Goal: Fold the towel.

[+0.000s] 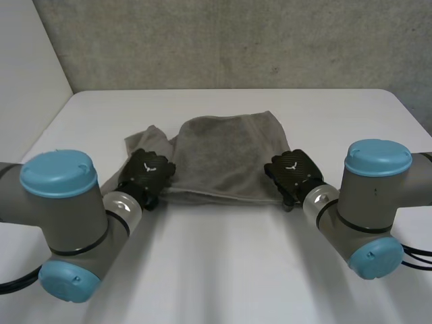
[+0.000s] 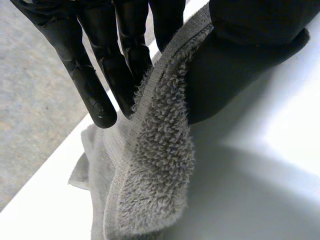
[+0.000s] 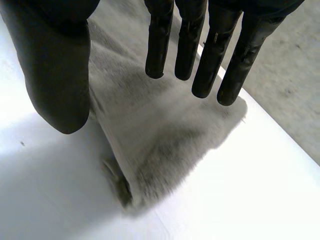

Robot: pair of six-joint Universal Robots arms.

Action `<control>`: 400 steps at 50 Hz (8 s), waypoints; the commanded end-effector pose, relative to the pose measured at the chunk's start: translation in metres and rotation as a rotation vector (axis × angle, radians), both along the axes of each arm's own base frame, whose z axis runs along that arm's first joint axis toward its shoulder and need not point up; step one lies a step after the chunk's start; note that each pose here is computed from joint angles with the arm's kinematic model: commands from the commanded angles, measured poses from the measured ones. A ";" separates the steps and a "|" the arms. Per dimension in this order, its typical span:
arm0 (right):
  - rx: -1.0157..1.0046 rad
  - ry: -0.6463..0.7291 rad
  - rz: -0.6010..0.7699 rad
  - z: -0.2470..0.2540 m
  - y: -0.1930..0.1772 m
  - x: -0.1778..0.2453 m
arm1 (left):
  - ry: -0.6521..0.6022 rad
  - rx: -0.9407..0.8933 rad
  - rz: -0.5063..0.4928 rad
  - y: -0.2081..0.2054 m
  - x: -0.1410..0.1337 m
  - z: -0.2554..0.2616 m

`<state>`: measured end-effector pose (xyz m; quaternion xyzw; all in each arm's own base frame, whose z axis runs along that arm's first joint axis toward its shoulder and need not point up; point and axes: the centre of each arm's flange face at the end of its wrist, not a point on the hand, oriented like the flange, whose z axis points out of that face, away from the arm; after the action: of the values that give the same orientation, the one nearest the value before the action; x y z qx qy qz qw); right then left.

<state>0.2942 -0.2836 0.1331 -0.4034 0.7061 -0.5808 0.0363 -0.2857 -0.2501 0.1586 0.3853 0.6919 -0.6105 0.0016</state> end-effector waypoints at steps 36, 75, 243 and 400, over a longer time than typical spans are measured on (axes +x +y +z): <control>0.087 -0.284 -0.210 0.022 -0.050 -0.043 | 0.126 0.039 0.054 0.001 0.008 0.015; -0.106 -0.043 -0.233 0.056 -0.031 -0.114 | 0.167 0.179 0.053 0.009 0.033 0.021; -0.091 0.070 -0.061 0.205 -0.028 -0.102 | 0.312 -0.122 0.053 -0.053 0.038 0.128; -0.325 0.229 -0.121 0.028 -0.131 -0.069 | -0.194 -0.293 0.173 -0.150 0.044 -0.029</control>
<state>0.2138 -0.4003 0.1821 -0.4230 0.6554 -0.6131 -0.1250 -0.2319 -0.3781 0.1374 0.3887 0.6296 -0.6524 0.1637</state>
